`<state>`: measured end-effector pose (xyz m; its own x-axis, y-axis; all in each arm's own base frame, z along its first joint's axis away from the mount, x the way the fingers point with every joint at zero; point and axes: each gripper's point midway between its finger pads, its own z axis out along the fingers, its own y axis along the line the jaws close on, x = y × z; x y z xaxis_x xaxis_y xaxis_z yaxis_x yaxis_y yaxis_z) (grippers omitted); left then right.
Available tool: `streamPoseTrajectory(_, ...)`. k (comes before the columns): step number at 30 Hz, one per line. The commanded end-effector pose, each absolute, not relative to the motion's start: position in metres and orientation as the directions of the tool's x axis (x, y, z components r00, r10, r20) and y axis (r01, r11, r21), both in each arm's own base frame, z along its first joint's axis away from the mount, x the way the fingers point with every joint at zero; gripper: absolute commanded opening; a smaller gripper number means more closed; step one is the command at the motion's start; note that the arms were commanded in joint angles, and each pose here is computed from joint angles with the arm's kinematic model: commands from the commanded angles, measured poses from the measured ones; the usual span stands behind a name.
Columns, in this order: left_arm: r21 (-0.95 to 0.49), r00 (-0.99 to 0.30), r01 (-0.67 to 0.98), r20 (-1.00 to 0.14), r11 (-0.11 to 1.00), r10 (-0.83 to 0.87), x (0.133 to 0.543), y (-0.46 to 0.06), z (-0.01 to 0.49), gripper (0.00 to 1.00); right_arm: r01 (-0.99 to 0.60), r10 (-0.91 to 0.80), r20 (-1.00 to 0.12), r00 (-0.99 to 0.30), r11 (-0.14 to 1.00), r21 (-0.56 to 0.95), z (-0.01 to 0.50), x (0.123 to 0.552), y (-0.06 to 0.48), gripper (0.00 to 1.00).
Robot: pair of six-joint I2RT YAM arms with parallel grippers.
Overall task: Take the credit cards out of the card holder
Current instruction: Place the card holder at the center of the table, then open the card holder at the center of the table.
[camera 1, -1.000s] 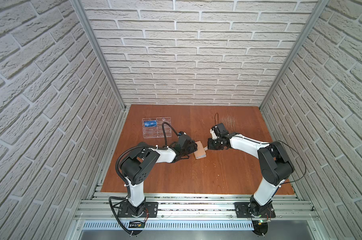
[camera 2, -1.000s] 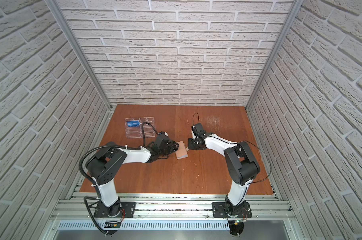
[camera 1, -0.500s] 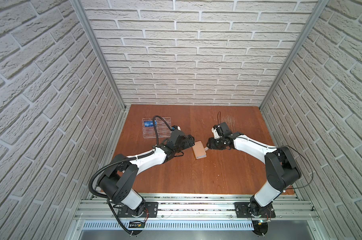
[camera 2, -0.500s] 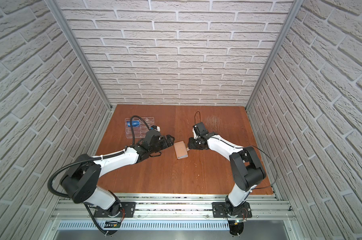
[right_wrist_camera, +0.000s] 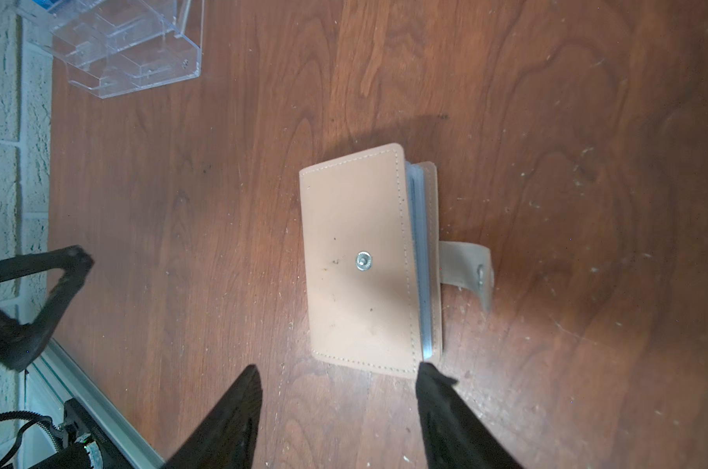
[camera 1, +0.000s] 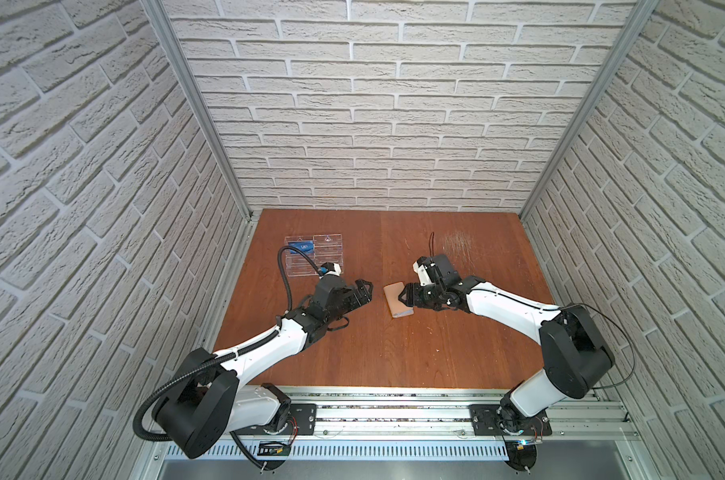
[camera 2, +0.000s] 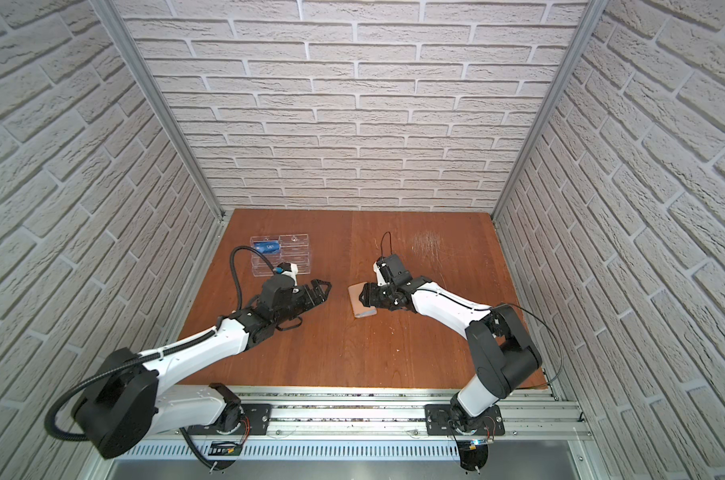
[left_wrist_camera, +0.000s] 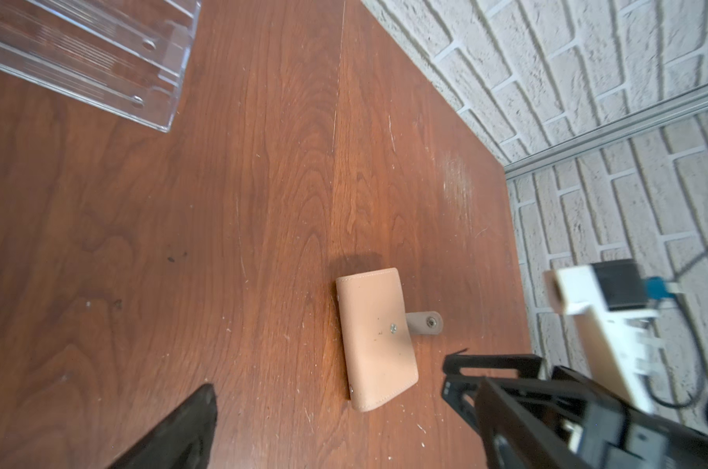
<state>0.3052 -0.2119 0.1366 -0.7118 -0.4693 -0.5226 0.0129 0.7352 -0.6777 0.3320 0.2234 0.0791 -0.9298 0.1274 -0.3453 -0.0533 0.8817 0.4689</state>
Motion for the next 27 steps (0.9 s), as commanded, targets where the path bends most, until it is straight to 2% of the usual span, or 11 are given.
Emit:
streamPoseTrajectory(1, -0.709, -0.692, 0.051, -0.532, 0.703, -0.487, 0.304, -0.211, 0.149, 0.98, -0.044, 0.158, -0.357, -0.921, 0.867, 0.497, 0.078, 0.343, 0.230, 0.63)
streamPoseTrajectory(12, -0.729, -0.707, 0.079, -0.522, 0.680, -0.477, 0.303, -0.219, 0.145, 0.98, -0.041, 0.144, -0.341, -0.929, 0.875, 0.482, 0.059, 0.344, 0.235, 0.64)
streamPoseTrajectory(27, -0.733, -0.720, 0.071, -0.507, 0.676, -0.474, 0.307, -0.223, 0.135, 0.98, -0.088, 0.106, -0.374, -0.922, 0.880, 0.467, 0.073, 0.343, 0.256, 0.64)
